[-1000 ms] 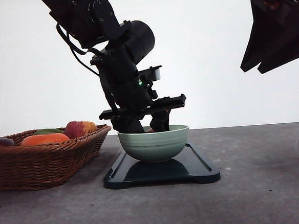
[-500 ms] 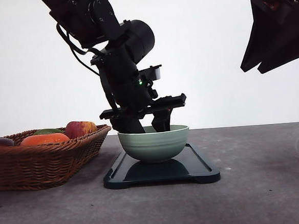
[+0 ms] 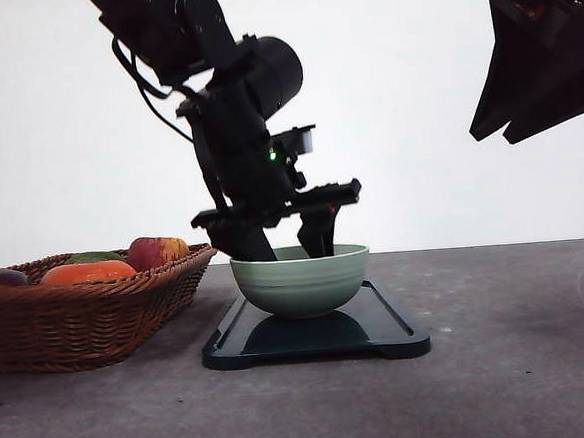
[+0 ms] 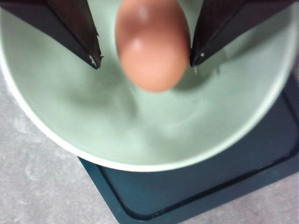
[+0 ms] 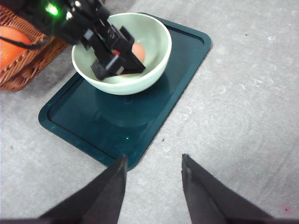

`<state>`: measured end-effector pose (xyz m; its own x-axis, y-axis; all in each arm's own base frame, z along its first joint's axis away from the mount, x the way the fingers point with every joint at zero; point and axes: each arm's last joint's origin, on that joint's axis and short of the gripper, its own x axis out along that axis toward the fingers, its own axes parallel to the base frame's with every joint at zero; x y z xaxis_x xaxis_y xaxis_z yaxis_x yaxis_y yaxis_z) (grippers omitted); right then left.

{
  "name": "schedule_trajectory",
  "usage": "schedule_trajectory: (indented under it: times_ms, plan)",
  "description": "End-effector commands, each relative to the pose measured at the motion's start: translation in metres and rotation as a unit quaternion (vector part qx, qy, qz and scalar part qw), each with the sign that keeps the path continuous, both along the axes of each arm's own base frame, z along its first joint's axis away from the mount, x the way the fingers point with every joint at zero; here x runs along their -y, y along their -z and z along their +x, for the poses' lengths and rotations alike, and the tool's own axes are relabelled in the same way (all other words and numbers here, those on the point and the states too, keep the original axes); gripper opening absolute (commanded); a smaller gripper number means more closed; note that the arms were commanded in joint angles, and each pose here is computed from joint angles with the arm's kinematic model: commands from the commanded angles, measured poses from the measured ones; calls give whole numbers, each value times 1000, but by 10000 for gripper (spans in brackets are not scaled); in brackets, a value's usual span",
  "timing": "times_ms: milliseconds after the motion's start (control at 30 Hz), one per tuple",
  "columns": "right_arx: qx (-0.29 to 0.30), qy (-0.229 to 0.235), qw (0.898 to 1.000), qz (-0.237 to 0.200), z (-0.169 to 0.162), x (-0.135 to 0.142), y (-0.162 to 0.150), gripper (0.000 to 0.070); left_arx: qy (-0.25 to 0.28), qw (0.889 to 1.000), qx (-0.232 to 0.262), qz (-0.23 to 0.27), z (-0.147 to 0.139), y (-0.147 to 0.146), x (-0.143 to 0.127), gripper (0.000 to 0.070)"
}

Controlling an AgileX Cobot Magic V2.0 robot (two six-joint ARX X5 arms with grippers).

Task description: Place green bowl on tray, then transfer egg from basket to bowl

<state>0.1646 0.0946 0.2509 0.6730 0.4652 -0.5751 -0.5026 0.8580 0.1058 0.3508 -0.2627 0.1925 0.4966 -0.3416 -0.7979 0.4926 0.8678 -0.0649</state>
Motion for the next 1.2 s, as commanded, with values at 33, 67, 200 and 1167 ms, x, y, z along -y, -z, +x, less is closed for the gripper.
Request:
schedule_trajectory:
  times_ms: [33, 67, 200, 1167]
  plan:
    - [1, -5, 1000, -3, 1, -1, 0, 225, 6, 1000, 25, -6, 1, -31, -1, 392]
    - [0, -5, 1000, -3, 0, -1, 0, 225, 4, 1000, 24, -6, 1, -38, -4, 392]
    - [0, -5, 1000, -3, 0, -1, 0, 225, -4, 1000, 22, -4, -4, -66, -16, 392]
    - [0, -5, 1000, -4, 0, -1, 0, 225, -99, 989, 92, -65, -178, -68, -163, 390]
